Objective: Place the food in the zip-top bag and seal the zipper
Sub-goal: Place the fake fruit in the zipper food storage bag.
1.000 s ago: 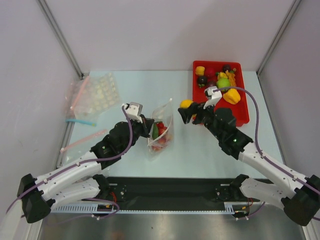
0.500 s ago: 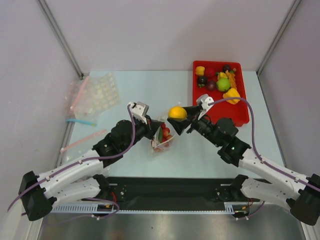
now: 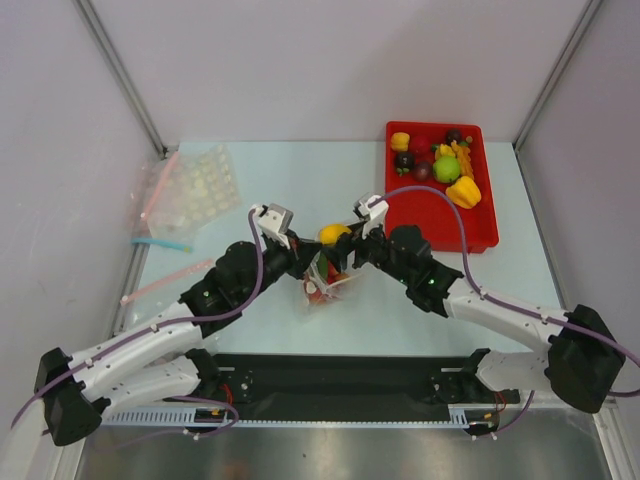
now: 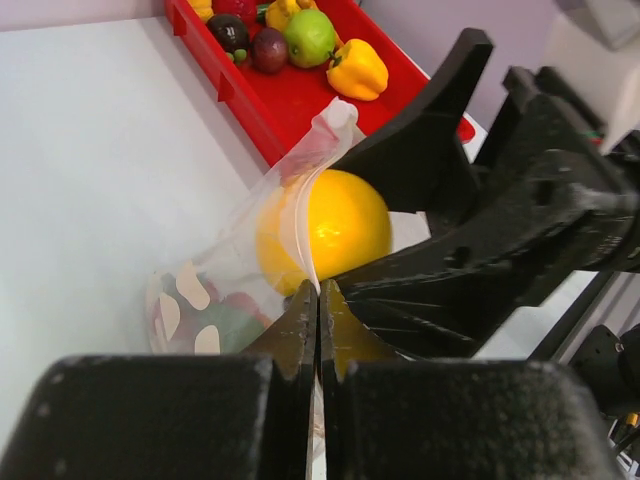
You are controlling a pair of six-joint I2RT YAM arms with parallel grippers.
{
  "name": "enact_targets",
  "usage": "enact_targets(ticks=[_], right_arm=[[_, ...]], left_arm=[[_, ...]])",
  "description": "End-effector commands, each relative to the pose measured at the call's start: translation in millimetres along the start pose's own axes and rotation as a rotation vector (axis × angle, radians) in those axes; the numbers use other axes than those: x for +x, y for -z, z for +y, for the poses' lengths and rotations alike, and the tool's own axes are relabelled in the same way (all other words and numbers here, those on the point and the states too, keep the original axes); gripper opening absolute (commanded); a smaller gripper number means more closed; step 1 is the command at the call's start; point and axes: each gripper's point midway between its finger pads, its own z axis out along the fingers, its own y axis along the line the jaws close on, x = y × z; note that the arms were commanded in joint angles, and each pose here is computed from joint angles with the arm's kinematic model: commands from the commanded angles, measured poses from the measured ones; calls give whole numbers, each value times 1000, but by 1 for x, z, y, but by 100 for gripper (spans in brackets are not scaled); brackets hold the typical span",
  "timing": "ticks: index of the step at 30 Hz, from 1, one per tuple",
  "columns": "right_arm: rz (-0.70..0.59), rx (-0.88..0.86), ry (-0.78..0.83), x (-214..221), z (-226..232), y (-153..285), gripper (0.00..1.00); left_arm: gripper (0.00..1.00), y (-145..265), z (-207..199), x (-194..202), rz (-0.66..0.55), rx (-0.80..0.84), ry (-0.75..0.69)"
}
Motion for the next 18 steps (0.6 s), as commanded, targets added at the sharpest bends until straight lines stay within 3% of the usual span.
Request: enact_targets(ticks=[1, 18], right_arm=[[-57, 5, 5, -29, 3, -11, 62], [-29, 105, -9, -21, -15, -17, 76]], left_arm=[[0, 5, -10, -29, -92, 28, 18], [0, 7, -7, -30, -99, 13, 27]])
